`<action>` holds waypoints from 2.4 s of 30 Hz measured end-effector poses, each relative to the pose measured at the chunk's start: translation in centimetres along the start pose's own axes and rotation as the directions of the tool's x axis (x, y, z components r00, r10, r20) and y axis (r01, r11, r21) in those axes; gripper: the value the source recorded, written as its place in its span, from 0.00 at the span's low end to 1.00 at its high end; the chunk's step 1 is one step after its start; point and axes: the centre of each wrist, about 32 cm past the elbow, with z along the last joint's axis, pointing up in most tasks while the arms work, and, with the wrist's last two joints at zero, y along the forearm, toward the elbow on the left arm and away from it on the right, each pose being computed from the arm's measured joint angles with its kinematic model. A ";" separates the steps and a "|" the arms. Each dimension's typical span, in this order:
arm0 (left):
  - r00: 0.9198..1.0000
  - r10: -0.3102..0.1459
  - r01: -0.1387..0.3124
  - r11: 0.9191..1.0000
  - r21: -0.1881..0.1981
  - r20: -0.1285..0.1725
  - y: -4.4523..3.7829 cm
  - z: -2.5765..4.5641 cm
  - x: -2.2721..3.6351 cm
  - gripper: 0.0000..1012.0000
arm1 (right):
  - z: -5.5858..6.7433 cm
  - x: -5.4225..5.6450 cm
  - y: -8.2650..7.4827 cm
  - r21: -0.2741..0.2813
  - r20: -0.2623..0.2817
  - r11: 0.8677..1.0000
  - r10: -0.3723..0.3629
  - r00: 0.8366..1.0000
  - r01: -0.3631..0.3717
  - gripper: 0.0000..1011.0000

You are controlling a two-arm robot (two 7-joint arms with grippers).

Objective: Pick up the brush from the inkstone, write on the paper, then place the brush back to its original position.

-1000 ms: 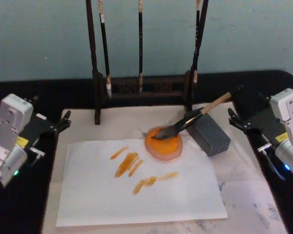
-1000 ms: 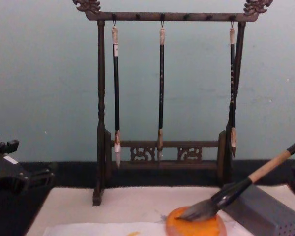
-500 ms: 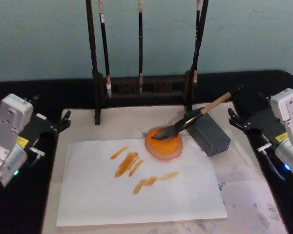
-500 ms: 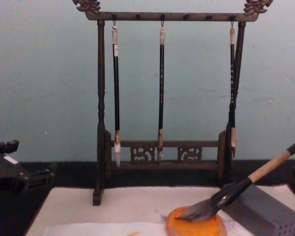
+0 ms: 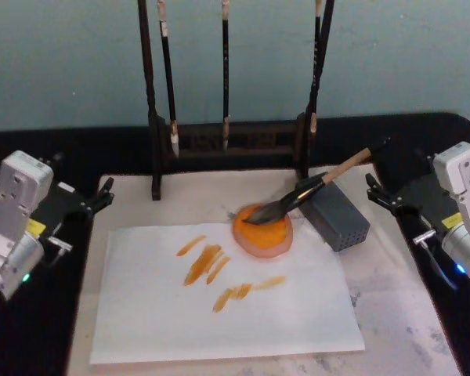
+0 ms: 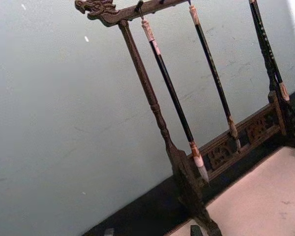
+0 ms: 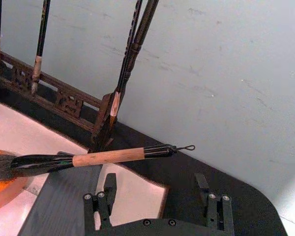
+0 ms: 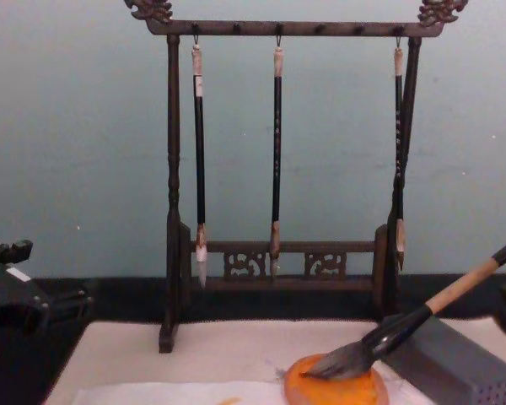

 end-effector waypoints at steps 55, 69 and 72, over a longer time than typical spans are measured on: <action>1.000 0.000 0.000 1.000 0.000 0.000 0.00 0.00 0.00 0.99 | 1.1 -0.7 -2.5 -0.038 -0.436 0.998 0.025 0.900 -0.046 0.99; 1.000 0.000 0.000 1.000 0.000 0.000 0.00 0.00 0.00 0.99 | -0.4 0.0 -2.6 -0.006 -0.645 1.000 0.009 0.764 -0.017 0.99; 1.000 0.000 0.000 1.000 0.000 0.000 0.00 0.00 0.00 0.99 | -0.6 0.3 -2.4 0.013 -0.669 1.000 0.016 0.743 -0.009 0.99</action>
